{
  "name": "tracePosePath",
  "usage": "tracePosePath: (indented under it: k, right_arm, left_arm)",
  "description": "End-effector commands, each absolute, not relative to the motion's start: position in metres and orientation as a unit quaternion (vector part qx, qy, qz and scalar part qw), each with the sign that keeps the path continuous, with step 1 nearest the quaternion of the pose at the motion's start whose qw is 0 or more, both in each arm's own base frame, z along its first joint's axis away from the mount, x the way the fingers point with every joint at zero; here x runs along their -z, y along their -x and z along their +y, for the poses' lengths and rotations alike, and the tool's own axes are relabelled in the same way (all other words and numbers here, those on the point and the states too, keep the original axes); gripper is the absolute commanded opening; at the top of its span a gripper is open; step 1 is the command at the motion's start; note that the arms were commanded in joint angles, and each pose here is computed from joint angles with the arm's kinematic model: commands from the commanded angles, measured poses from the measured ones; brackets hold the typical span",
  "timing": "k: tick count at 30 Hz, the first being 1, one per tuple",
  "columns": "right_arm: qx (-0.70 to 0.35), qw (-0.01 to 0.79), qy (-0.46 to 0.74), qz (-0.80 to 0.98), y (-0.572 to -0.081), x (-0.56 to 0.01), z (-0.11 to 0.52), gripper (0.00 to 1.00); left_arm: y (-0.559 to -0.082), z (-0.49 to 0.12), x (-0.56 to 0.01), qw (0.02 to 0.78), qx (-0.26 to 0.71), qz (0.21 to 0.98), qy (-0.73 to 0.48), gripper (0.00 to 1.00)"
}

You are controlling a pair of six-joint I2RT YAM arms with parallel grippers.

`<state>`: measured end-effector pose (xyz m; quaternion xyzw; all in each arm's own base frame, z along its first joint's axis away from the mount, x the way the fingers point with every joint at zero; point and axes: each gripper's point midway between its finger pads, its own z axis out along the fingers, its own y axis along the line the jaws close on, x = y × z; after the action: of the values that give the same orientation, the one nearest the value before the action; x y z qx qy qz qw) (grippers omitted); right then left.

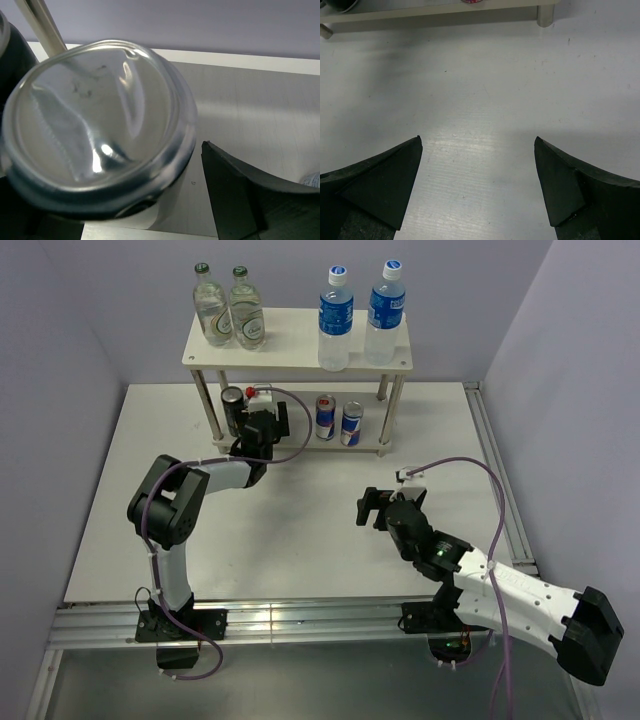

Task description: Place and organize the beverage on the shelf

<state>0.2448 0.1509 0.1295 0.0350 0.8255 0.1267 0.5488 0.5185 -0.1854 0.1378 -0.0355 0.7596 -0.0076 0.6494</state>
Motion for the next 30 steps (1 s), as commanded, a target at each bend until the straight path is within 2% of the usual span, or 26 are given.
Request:
tracePosePath:
  k: [1,15,21,22,30]
  right_arm:
    - [-0.139,0.564,-0.05,0.812,-0.247,-0.139,0.152,1.0]
    - [-0.148,0.571,-0.057,0.806,-0.244,-0.143,0.148,1.0]
    - [-0.15,0.573,-0.059,0.804,-0.243,-0.143,0.147,1.0]
    - [-0.151,0.572,-0.058,0.804,-0.243,-0.143,0.148,1.0]
    - [-0.152,0.575,-0.058,0.802,-0.242,-0.145,0.148,1.0]
  left_arm:
    - [-0.515,-0.191,-0.171,0.674,0.024,0.737,0.047,0.87]
    - [-0.485,-0.188,-0.167,0.665,0.008,0.745,0.058,0.9]
    - [-0.464,-0.18,-0.162,0.658,0.005,0.75,0.07,0.97]
    - [-0.455,-0.179,-0.153,0.651,0.002,0.756,0.066,0.99]
    - [-0.383,-0.175,-0.141,0.628,0.014,0.773,0.084,0.99]
